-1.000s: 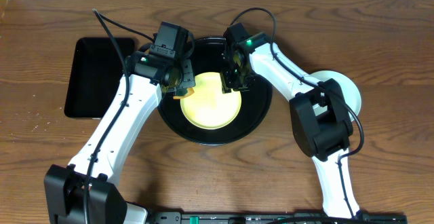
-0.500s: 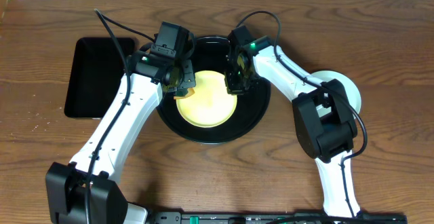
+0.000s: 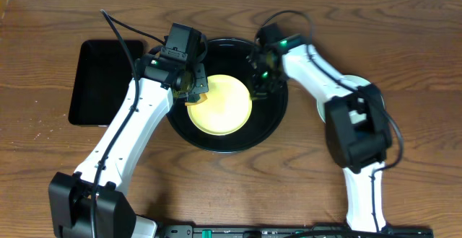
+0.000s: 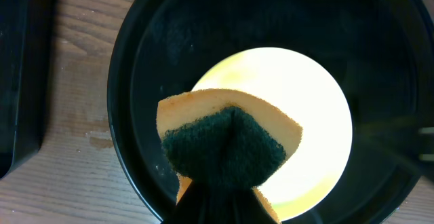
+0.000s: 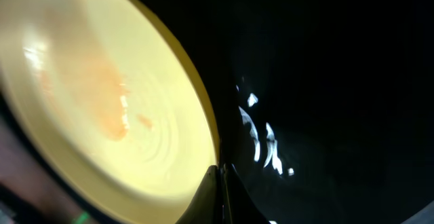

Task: Clean dirty plates on tray and stack at the side
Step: 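Release the yellow plate and lift the right gripper away right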

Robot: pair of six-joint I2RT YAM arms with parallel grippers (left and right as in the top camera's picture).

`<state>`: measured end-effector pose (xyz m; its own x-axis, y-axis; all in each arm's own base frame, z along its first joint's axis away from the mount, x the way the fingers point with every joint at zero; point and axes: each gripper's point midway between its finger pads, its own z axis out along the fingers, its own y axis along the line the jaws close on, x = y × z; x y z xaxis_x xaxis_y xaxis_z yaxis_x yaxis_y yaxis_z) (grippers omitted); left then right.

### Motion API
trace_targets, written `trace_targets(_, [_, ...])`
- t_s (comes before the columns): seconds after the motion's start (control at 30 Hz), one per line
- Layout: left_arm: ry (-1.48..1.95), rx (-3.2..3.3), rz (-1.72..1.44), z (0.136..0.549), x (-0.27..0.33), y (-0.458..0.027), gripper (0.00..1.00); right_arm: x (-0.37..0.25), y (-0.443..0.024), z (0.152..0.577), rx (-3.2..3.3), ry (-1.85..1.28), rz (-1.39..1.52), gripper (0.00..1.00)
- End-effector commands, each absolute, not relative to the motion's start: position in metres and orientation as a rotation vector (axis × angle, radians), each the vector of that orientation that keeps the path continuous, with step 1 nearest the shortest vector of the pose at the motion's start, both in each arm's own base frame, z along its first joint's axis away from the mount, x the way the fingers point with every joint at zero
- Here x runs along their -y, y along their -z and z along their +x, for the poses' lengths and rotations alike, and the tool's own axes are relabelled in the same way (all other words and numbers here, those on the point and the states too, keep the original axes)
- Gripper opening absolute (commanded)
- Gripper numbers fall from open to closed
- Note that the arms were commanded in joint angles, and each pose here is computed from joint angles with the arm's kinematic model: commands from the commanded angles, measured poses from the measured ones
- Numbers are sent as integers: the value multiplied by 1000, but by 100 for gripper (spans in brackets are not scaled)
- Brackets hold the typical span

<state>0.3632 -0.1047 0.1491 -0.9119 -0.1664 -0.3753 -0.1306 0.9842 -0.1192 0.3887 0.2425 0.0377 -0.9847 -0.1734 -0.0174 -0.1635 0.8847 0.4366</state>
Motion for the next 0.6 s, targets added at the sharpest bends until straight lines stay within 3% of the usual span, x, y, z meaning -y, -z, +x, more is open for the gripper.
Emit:
trace_targets(0.0, [112, -2743, -197, 364, 102, -146, 7, -229, -80, 402, 3078, 844, 333, 1])
trace_targets(0.33, [115, -2737, -197, 365, 102, -147, 7, -206, -86, 402, 3036, 938, 298, 2])
trace_targets(0.57, [117, -2734, -197, 366, 103, -147, 7, -221, -72, 398, 3076, 836, 367, 32])
